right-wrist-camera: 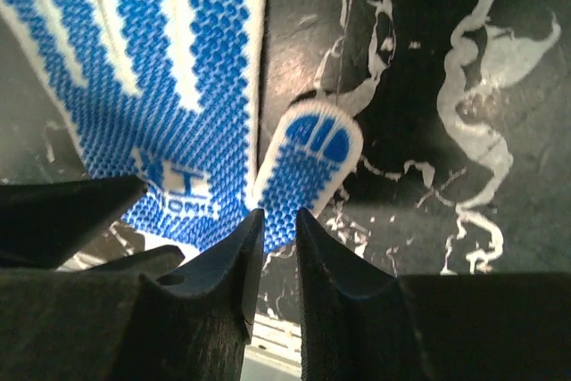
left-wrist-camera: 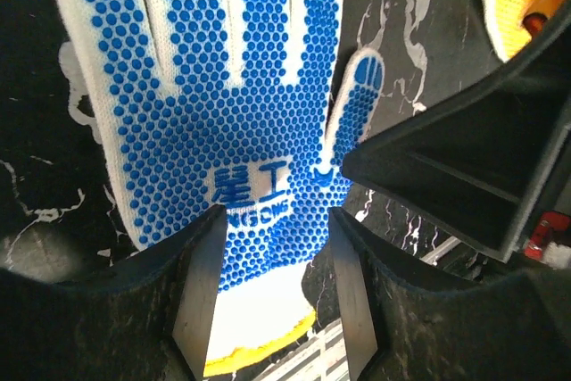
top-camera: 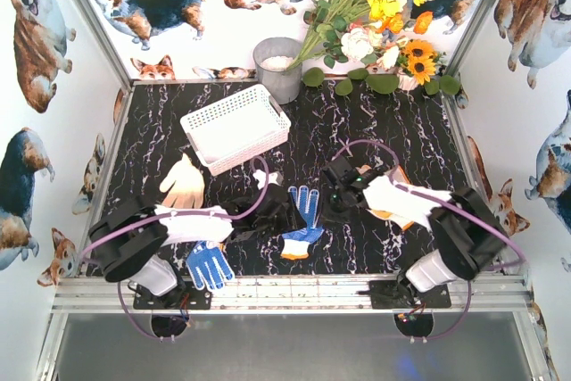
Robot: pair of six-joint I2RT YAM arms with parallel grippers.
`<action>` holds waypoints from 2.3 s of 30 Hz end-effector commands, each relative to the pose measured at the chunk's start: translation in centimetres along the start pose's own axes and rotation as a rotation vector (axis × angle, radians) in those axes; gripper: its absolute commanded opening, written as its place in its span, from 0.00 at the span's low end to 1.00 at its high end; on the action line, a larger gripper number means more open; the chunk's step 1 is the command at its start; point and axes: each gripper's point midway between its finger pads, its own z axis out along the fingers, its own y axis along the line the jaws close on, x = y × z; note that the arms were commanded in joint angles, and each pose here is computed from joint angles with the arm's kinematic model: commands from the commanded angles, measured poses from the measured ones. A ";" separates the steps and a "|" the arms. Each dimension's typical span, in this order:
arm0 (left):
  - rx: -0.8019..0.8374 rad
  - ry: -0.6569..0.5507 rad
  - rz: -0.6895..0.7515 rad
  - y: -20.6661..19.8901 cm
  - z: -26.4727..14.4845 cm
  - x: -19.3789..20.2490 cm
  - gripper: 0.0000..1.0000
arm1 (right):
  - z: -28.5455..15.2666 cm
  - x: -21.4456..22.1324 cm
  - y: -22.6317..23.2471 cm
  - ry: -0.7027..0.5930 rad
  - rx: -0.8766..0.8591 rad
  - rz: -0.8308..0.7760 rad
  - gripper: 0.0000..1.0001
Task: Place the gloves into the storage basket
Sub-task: Adjust the glove at the center of the board, then pick up the glove from the center of the board.
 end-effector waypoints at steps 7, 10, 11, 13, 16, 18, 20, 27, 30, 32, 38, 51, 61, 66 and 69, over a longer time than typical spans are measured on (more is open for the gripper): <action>0.023 0.102 -0.005 0.4 0.8 2.4 0.43 | 3.0 -1.7 0.9 -0.014 -0.027 -0.041 0.22; 0.016 0.110 -0.018 0.9 0.5 2.8 0.43 | 3.3 -2.1 1.2 -0.020 -0.031 -0.057 0.22; 0.015 0.111 -0.021 1.0 0.4 2.8 0.43 | 3.4 -2.3 1.3 -0.023 -0.034 -0.063 0.22; 0.017 0.106 -0.028 1.1 0.1 2.8 0.43 | 3.5 -2.6 1.6 -0.027 -0.041 -0.074 0.22; 0.018 0.098 -0.031 1.2 0.0 2.7 0.43 | 3.7 -2.9 1.9 -0.025 -0.045 -0.085 0.22; 0.019 0.097 -0.032 1.1 -0.1 2.7 0.43 | 3.7 -2.9 2.0 -0.024 -0.049 -0.089 0.23; 0.021 0.089 -0.030 1.1 -0.2 2.6 0.44 | 3.4 -2.9 2.2 -0.025 -0.059 -0.094 0.25; -0.009 0.007 0.073 -0.6 -1.8 -0.4 0.56 | -0.1 -3.5 3.1 -0.095 -0.091 -0.134 0.46; -0.110 -0.035 0.171 -1.0 -3.9 -2.9 0.63 | -2.7 -3.9 3.3 -0.143 -0.090 -0.171 0.55; -0.192 -0.084 0.251 -1.0 -6.2 -5.3 0.71 | -4.6 -4.3 3.1 -0.193 -0.084 -0.182 0.62; -0.335 -0.188 0.341 -0.1 -12.0 -11.3 0.83 | -9.2 -5.6 1.3 -0.361 -0.080 -0.180 0.83; -0.596 -0.127 -0.019 11.1 -16.6 -9.8 0.83 | -11.9 -5.5 -2.9 -0.398 -0.035 -0.091 0.88; -0.717 -0.006 -0.063 15.2 -16.0 -5.7 0.61 | -10.4 -5.3 -1.6 -0.356 -0.114 -0.028 0.87; -0.716 0.052 -0.072 16.6 -14.2 -3.9 0.52 | -10.4 -5.1 -1.6 -0.345 -0.117 -0.029 0.87; -0.744 0.057 -0.074 17.2 -14.3 -3.6 0.52 | -10.3 -4.7 -1.8 -0.335 -0.115 -0.030 0.86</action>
